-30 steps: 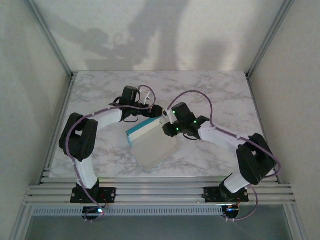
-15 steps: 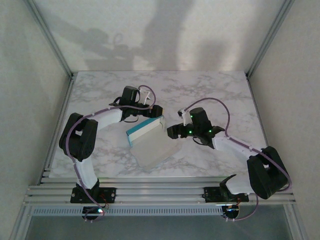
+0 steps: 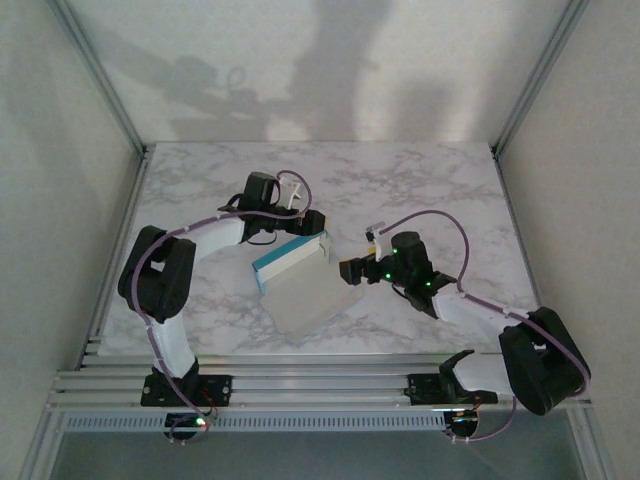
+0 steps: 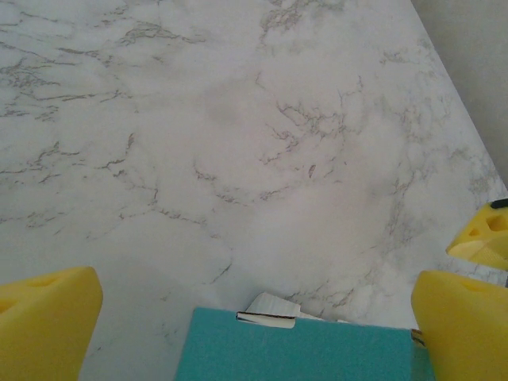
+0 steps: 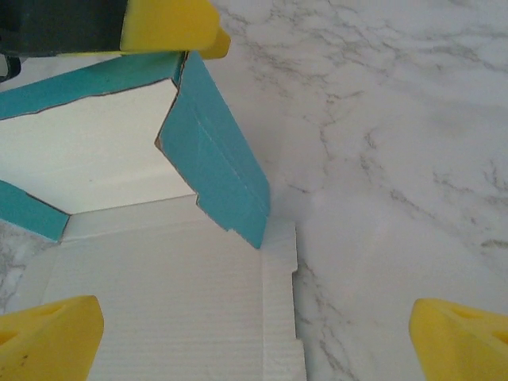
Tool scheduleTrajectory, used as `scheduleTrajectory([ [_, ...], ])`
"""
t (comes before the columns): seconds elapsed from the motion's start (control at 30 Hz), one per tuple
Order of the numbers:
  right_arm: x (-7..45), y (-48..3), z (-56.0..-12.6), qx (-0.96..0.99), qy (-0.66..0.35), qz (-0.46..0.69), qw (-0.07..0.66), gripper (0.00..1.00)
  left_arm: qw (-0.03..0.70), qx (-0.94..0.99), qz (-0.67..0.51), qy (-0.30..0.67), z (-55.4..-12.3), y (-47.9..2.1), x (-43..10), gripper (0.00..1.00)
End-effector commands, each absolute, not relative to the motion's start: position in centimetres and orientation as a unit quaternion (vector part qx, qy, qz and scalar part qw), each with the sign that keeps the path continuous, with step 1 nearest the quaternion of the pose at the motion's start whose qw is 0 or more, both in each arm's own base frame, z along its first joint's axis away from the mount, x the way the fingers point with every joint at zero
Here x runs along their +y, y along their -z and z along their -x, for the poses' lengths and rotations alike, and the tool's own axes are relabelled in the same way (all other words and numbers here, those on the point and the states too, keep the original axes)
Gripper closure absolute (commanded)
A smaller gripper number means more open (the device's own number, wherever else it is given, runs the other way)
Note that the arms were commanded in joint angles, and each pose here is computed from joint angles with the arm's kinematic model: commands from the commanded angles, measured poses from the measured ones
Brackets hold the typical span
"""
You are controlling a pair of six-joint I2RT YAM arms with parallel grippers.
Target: Fold the paper box
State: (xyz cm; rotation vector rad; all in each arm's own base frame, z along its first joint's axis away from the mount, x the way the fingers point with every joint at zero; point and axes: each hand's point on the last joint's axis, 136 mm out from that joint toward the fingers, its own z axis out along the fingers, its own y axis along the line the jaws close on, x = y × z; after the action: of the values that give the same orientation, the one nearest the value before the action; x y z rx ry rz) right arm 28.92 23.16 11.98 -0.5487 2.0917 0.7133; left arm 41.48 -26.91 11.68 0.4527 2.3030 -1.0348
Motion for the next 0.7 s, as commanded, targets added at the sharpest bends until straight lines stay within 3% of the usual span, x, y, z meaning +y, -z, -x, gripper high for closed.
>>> scheduleTrajectory([
  [0.0, 23.7, -12.1, -30.1, 0.813, -0.278, 0.245, 0.449, 0.05, 0.271, 0.869, -0.164, 0.380, -41.3, -10.8, -26.8, 0.01],
  [0.17, 25.4, -11.3, -31.2, 0.797, -0.310, 0.272, 0.441, 0.24, 0.269, 0.869, -0.164, 0.381, -41.2, -10.7, -26.8, 0.01],
  [0.33, 26.7, -11.1, -32.1, 0.784, -0.345, 0.281, 0.432, 0.36, 0.269, 0.869, -0.167, 0.382, -41.2, -10.7, -26.8, 0.01],
  [0.67, 28.6, -10.7, -33.1, 0.768, -0.393, 0.310, 0.398, 0.38, 0.268, 0.869, -0.167, 0.381, -41.2, -10.7, -26.8, 0.01],
])
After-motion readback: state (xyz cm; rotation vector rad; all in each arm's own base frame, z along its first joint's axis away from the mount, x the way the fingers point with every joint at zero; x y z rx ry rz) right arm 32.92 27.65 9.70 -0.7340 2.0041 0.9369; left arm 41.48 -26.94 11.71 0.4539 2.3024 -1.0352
